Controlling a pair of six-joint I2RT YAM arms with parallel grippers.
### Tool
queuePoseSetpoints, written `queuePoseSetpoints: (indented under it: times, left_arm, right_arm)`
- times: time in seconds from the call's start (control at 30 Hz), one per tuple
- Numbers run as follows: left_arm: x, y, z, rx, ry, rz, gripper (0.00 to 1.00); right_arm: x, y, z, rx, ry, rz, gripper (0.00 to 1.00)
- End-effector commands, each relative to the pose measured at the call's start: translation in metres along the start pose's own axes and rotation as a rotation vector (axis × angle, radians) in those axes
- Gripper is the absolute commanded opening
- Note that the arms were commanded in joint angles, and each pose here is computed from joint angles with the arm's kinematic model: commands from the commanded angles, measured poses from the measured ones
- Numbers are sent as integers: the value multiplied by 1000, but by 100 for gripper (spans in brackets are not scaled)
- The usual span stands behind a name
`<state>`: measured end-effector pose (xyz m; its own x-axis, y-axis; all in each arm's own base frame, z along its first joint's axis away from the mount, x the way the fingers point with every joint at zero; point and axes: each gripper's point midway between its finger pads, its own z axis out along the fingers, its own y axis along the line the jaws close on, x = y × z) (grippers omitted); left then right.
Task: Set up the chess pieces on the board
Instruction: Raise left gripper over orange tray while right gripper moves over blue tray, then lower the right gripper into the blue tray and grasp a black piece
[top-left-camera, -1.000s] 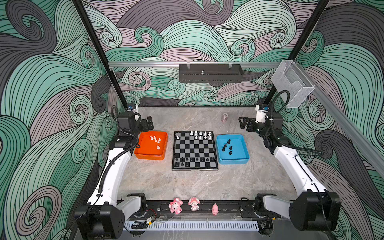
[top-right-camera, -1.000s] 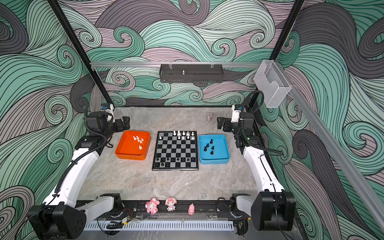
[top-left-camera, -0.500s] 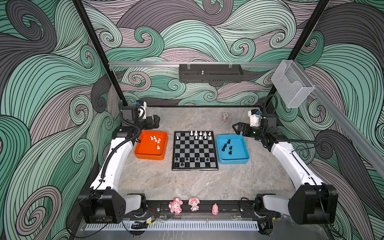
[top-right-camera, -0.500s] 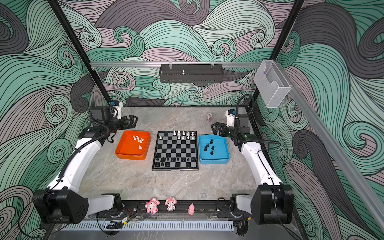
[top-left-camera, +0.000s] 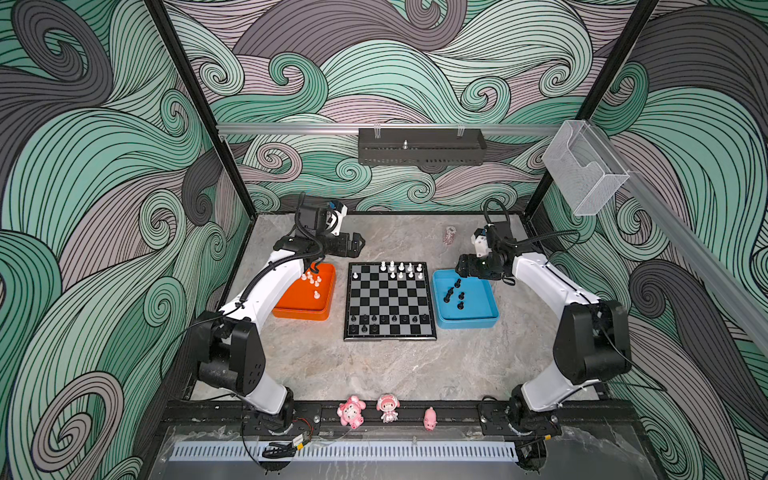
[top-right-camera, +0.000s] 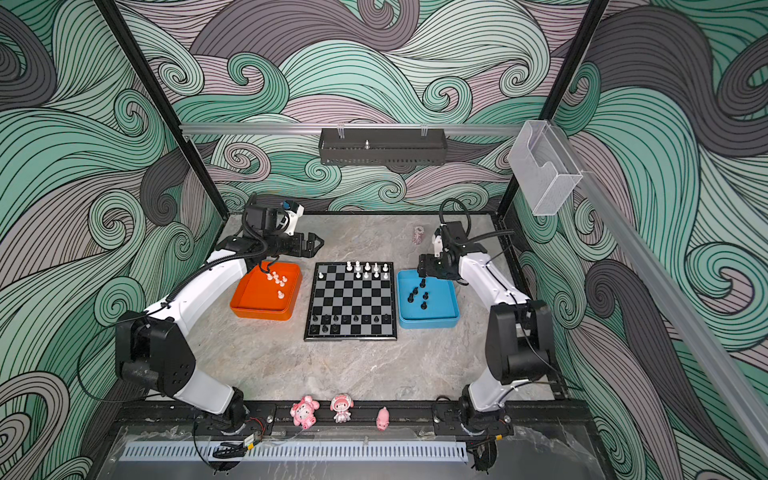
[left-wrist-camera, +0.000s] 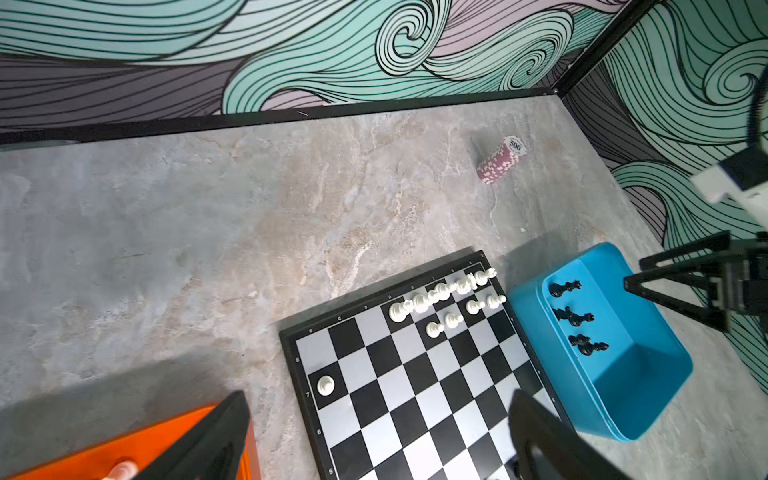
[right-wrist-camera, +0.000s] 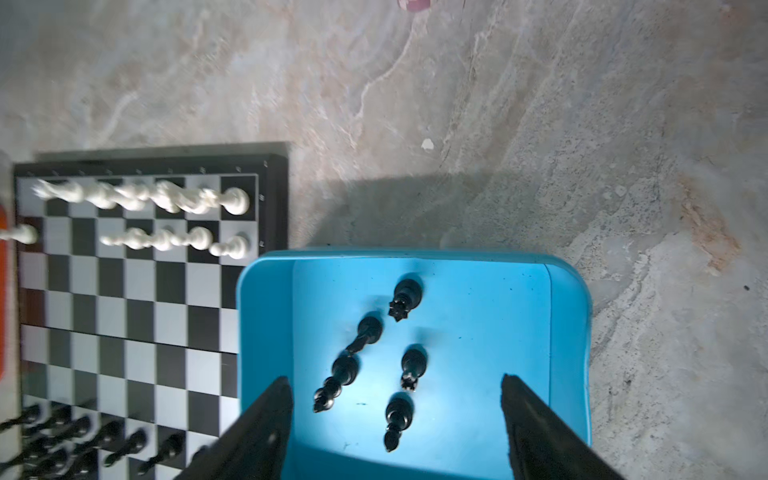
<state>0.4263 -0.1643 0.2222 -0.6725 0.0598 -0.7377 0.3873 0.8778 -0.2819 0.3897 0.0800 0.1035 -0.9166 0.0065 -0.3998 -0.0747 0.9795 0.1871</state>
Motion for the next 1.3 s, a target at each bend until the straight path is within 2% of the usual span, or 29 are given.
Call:
queuePoseSetpoints:
  times: [0.0,0.07,0.2,0.77,1.27]
  left_arm:
    - [-7,-14,3,73,-16,-10,99]
    - [-3,-14,7,77,1,-15,99]
    - [1,-11,10,65,19,-12,99]
    - [11,-3,19,38,60,-34,99]
    - [15,-3,23,44,79,-41,99]
  right_arm:
    - [-4,-9,5,48,26,-18,65]
    - [-6,-9,10,48,33,-19,59]
    - [-7,-9,19,45,50,-23,56]
    - [4,1,39,33,103,-60,51]
    - [0,-1,48,52,109,-50,49]
